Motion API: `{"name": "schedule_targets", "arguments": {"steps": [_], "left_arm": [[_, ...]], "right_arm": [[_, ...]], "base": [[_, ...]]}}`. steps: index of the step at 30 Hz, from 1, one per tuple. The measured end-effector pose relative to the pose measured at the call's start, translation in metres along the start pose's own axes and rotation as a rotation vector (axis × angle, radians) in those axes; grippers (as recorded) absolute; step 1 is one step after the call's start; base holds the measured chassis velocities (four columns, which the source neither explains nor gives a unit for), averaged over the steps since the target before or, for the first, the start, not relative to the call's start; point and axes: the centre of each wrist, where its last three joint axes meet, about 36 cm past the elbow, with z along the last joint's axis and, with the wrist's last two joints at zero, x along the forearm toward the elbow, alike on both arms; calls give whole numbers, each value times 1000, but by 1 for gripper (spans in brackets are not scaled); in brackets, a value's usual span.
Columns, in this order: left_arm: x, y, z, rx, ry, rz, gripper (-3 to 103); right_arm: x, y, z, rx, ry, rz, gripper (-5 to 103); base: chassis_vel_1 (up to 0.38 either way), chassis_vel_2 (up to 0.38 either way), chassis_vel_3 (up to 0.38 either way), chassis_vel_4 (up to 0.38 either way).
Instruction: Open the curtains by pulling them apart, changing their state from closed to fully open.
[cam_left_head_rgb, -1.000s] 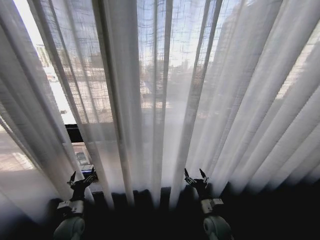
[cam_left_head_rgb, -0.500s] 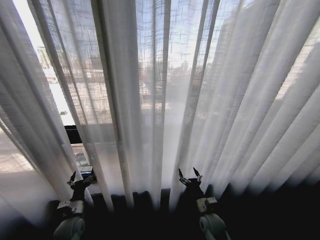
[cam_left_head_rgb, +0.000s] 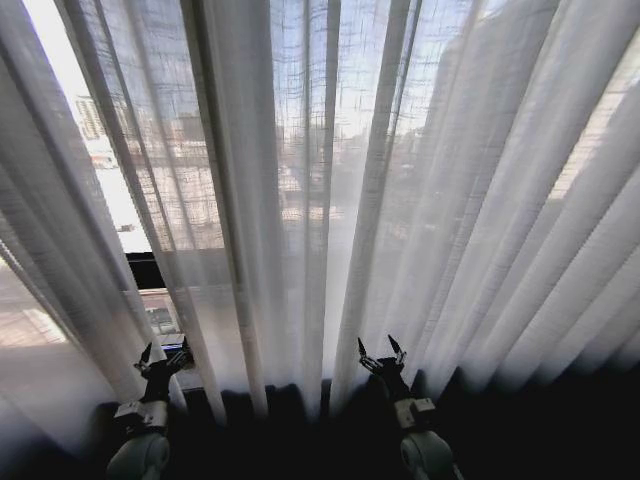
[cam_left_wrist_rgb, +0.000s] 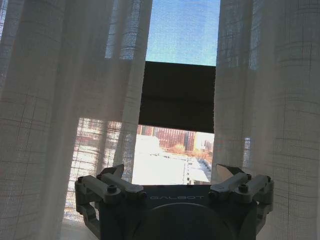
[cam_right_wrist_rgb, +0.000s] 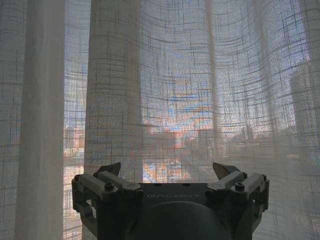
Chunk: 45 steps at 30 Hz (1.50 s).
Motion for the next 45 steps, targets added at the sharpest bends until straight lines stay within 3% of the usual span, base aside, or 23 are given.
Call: {"name": "schedule_targets", "arguments": {"steps": [14,27,42,45], "left_arm": [[0,0,0,0,0,0,100],[0,0,0,0,0,0,100],[0,0,0,0,0,0,100],[0,0,0,0,0,0,100]], "right_arm": [[-1,40,-1,-32,-7,-91,100],[-61,24,24,-11,14,-6,100],[-99,14,30,10,14,3,101],[-101,12,32,12,13,7,91]], "base": [[0,0,0,0],[0,0,0,0],[0,0,0,0],[0,0,0,0]]}}
